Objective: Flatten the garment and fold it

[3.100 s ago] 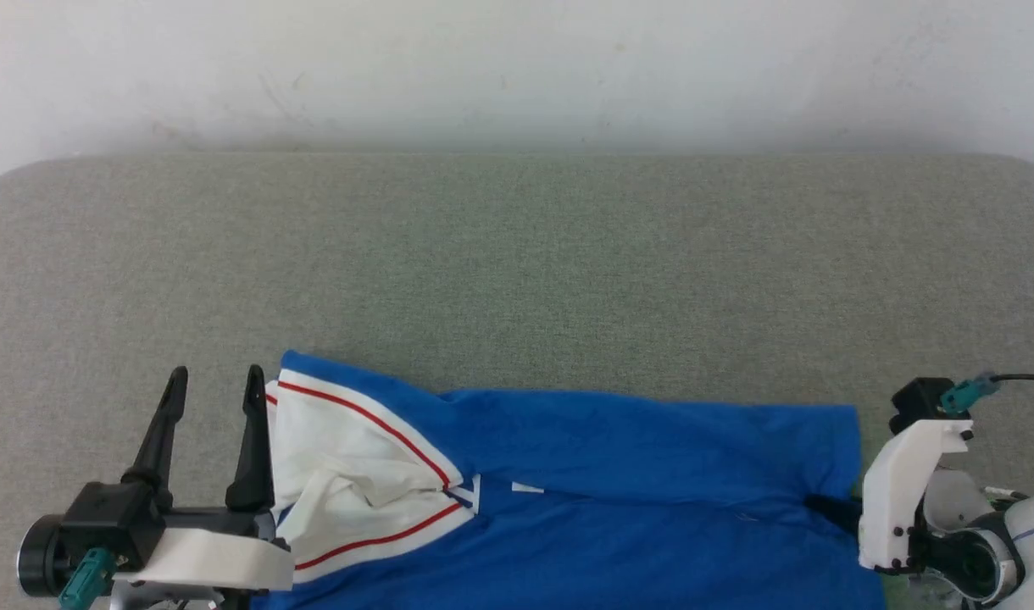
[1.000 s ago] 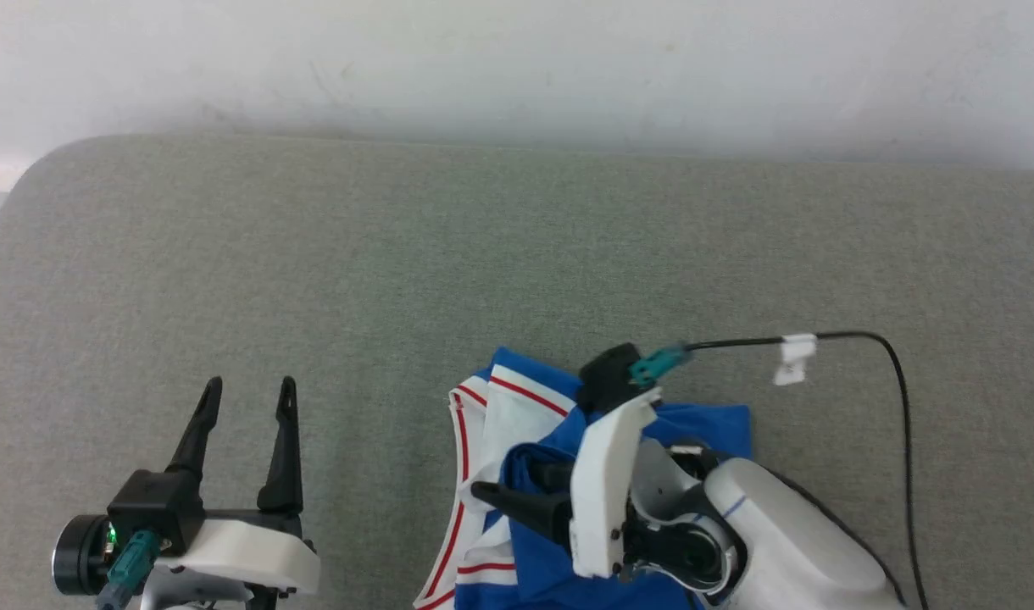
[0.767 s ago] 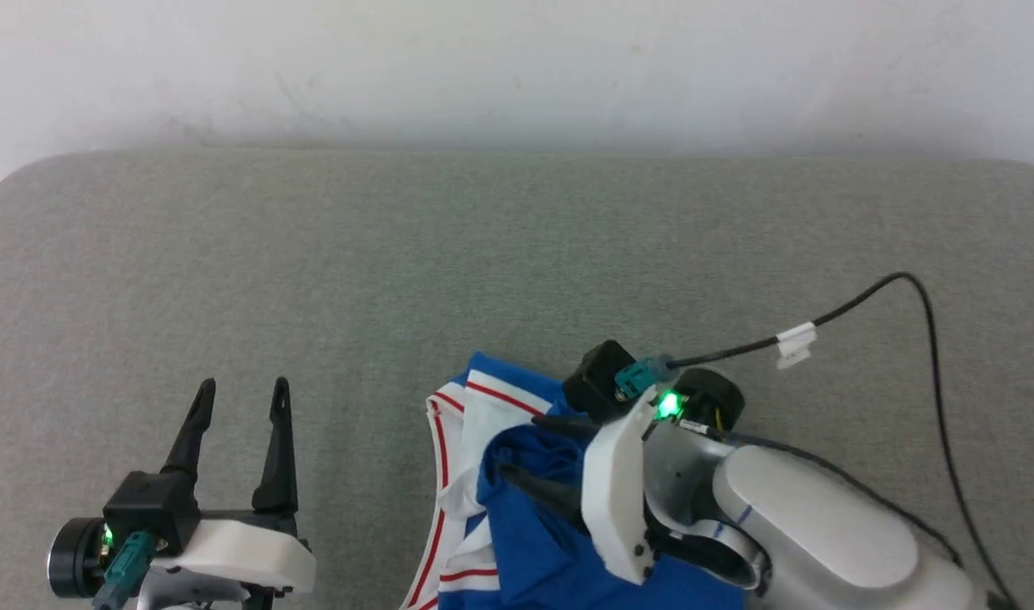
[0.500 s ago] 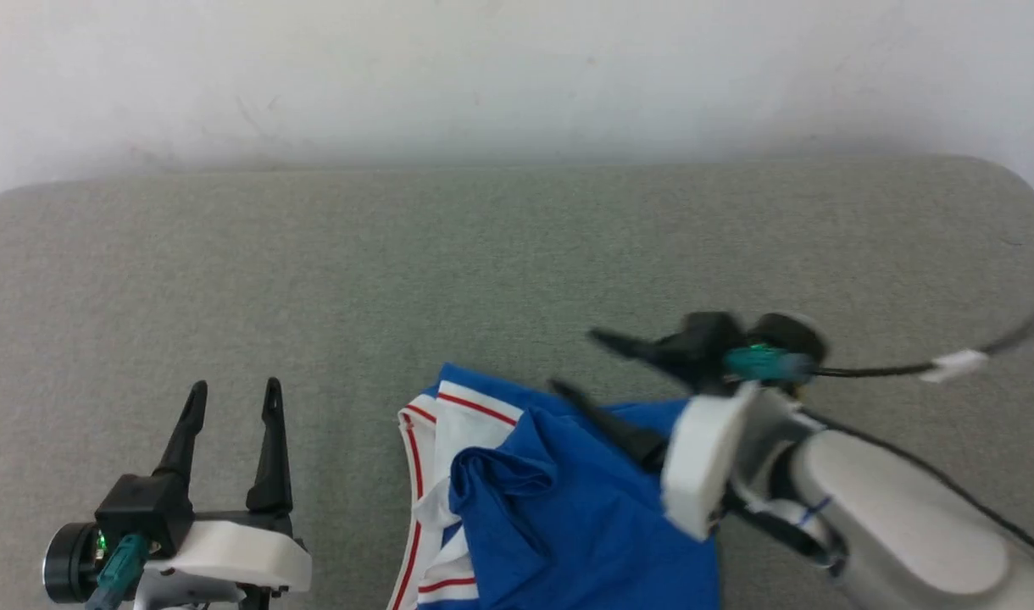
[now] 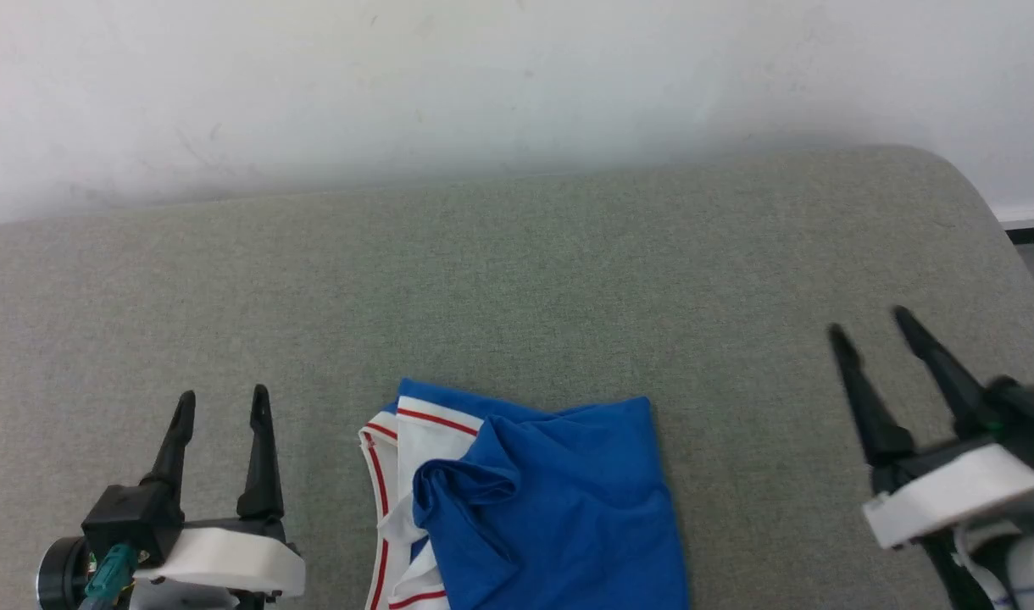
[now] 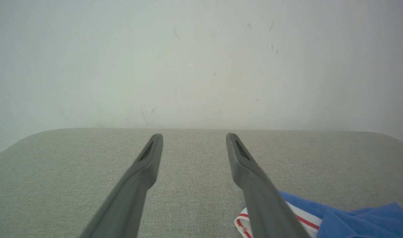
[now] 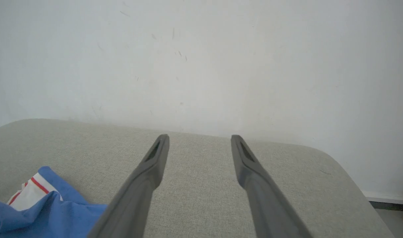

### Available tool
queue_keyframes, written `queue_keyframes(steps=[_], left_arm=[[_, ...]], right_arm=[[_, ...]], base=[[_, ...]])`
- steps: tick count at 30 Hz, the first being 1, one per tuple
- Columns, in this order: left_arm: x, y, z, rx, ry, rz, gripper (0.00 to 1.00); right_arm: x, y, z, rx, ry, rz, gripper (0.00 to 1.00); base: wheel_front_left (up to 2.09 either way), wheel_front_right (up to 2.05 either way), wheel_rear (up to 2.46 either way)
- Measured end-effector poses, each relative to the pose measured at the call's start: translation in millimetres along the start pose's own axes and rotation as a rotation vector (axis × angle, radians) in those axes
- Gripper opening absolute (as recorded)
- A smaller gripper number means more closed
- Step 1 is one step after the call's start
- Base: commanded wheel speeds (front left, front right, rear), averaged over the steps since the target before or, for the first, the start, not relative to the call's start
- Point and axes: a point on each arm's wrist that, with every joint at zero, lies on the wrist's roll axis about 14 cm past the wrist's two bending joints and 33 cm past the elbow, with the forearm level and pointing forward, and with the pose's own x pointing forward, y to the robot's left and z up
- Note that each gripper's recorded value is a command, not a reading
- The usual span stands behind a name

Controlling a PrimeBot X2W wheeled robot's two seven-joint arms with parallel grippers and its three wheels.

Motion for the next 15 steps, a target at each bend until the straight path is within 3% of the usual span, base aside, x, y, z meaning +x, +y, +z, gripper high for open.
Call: queue_keyframes(steps=[4, 7, 11, 15], left_arm=[[1.4, 1.2, -0.6, -0.003, 0.001, 0.004, 1.00], [1.6, 4.3, -1.2, -0.007, 0.003, 0.015, 1.00], [-0.2, 9.8, -2.7, -0.010, 0.005, 0.033, 1.00], [-4.1, 15.3, -3.6, -0.015, 0.010, 0.049, 1.00]], right_arm=[[-22.8, -37.0, -5.7, 0.061, 0.019, -0.169, 1.00], [-41.1, -66.6, -21.6, 0.185, 0.075, -0.300, 1.00], [-64.9, -86.0, -73.6, 0.391, 0.289, -0.393, 1.00], [-83.9, -59.0, -131.5, 0.665, 0.568, -0.364, 1.00]], base=[[0.00, 0.00, 0.00], [0.00, 0.00, 0.00], [0.00, 0.00, 0.00], [0.00, 0.00, 0.00]])
